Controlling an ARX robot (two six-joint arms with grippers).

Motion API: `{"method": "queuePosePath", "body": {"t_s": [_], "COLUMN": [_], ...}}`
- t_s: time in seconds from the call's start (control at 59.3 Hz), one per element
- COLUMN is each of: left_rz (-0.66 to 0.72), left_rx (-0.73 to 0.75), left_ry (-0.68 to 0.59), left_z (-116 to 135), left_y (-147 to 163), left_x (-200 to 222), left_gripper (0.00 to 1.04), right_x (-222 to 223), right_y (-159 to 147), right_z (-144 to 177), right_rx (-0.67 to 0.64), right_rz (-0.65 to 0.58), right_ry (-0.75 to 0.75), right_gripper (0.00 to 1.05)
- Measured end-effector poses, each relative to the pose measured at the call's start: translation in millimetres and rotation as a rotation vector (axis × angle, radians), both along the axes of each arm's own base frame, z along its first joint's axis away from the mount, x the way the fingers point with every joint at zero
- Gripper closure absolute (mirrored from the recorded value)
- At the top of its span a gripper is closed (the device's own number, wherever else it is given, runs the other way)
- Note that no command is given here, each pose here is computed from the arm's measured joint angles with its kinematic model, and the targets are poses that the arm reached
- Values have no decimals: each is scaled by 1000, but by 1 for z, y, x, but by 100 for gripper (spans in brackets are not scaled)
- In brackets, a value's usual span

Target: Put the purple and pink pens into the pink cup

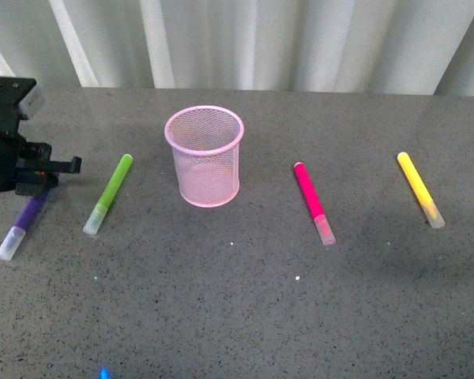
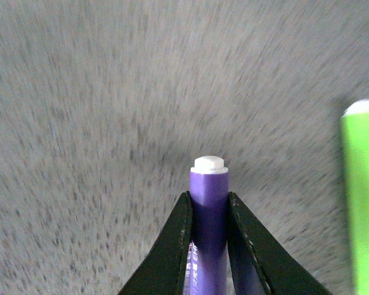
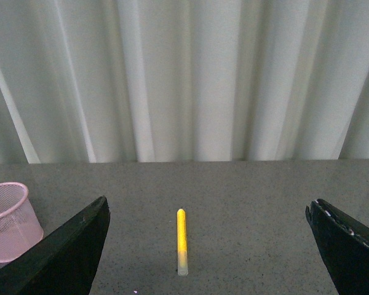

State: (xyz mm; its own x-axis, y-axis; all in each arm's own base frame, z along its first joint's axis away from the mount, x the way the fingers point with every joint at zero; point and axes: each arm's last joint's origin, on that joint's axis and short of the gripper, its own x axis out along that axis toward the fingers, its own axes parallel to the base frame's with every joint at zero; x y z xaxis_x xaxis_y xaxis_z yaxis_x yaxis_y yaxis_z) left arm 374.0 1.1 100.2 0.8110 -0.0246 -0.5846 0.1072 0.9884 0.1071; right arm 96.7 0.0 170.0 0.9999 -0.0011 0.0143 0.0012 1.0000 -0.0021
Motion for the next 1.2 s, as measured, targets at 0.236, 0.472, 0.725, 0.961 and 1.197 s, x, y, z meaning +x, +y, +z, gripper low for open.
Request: {"method": "queuePosePath", "body": {"t_s": [0.236,0.472,0.725,0.961,1.197], "left_rz": [-172,-237,-158,-79,-71], "left_rx": [-163,-323,-294,-252,-240], "left_ry": [-517,-696,-699,-693,-616], "left_z": [90,92,55,43,18], "left_y": [-68,-153,-191,-172,-169], "left_x": [-33,-70,-52,-20,-14], "left_gripper": [92,92,92,92,92], "right_x": [0,0,0,0,0], "right_y": [0,0,0,0,0], "right_z": [0,0,0,0,0], "right_rx": [0,0,0,0,0], "right_rz": [0,0,-1,0,0], "right_ry": [0,0,0,0,0], "right_gripper": [7,7,7,7,7]}}
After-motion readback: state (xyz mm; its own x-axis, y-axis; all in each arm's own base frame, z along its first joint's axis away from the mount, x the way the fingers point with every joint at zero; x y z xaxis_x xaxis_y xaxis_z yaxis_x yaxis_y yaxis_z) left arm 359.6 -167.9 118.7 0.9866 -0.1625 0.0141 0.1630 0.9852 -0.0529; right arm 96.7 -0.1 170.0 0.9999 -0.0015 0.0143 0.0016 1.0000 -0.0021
